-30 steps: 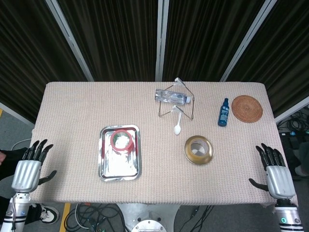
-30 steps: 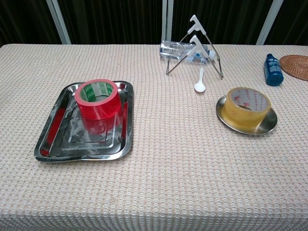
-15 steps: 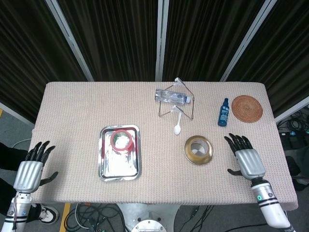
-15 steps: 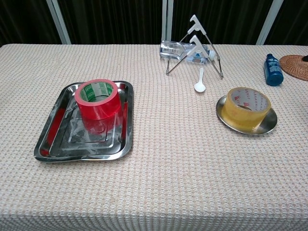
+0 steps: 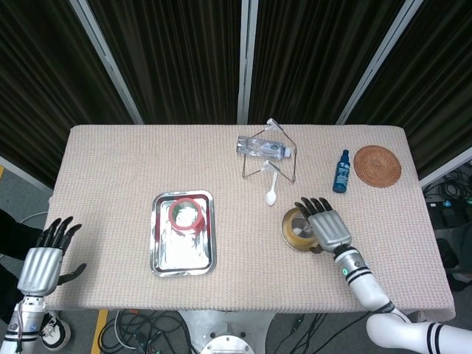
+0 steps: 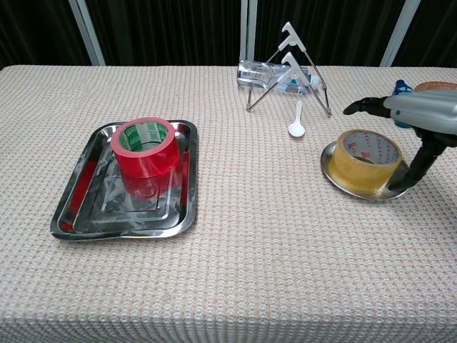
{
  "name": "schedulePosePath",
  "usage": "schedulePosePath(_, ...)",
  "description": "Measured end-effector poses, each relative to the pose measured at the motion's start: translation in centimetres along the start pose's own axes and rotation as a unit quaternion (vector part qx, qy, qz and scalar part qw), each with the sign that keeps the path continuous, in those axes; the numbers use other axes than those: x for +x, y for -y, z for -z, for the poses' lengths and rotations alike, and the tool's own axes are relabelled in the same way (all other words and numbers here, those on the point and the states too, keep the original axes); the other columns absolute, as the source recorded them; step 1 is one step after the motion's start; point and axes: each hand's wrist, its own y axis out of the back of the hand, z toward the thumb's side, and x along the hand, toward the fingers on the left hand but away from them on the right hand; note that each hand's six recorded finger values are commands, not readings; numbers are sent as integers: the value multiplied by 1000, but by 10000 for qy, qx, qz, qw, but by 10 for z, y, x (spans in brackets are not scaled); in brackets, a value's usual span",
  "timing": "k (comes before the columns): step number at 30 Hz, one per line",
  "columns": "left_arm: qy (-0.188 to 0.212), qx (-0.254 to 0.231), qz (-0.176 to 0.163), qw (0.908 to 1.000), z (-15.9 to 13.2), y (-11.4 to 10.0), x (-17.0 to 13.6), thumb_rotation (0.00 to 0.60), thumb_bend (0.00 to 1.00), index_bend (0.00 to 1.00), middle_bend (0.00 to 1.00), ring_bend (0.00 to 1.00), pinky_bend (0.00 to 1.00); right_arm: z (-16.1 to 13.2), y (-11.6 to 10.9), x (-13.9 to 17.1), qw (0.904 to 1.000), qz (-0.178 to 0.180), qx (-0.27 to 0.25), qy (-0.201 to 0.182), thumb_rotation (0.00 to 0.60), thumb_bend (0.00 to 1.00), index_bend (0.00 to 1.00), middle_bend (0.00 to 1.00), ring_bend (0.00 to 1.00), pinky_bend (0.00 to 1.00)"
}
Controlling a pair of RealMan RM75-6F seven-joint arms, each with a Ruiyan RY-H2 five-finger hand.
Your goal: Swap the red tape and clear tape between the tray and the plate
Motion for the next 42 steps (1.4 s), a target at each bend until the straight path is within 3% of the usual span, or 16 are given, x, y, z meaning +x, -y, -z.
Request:
schedulePosePath(4, 6, -9, 0, 10000, 0, 1, 0, 600, 126, 142, 59, 0, 177, -7, 4, -9, 9999, -92, 64, -11, 600, 50, 0, 30, 0, 0)
schedulePosePath(9, -21, -21, -5, 10000, 2, 0, -1, 600, 126, 142, 59, 0, 176, -11, 9, -15, 9998, -162, 132, 37, 600, 96, 1, 147, 42, 0)
schedulePosePath(15, -21, -31, 11, 10000, 2, 1, -1, 600, 126, 142, 59, 0, 177, -12, 7, -14, 9998, -50, 174, 75, 600, 170, 181, 311, 215, 0)
schedulePosePath(20, -2, -37, -10, 10000, 1, 0, 0, 600, 126, 142, 59, 0, 177, -15, -4, -11, 9998, 150, 120, 25, 600, 176, 199, 321, 228, 0)
schedulePosePath(25, 1, -39, -35, 10000, 1, -1, 0, 600, 126, 142, 59, 0, 177, -35, -29, 0, 9983, 481, 69, -321, 600, 176, 200, 320, 228, 0)
schedulePosePath(30, -8, -29, -43, 10000, 1, -1, 0, 600, 126, 142, 59, 0, 177, -75, -47, 7, 9931, 600, 162, -994, 600, 151, 180, 307, 244, 0)
schedulePosePath(36, -43, -31, -29, 10000, 3, 0, -1, 600, 126, 142, 59, 0, 177, -121, -39, -1, 9862, 450, 302, -1561, 600, 152, 178, 306, 244, 0)
schedulePosePath(42, -68, -36, -16, 10000, 6, 0, -2, 600, 126, 142, 59, 0, 177, -149, -20, -12, 9831, 231, 457, -1757, 600, 153, 177, 306, 244, 0)
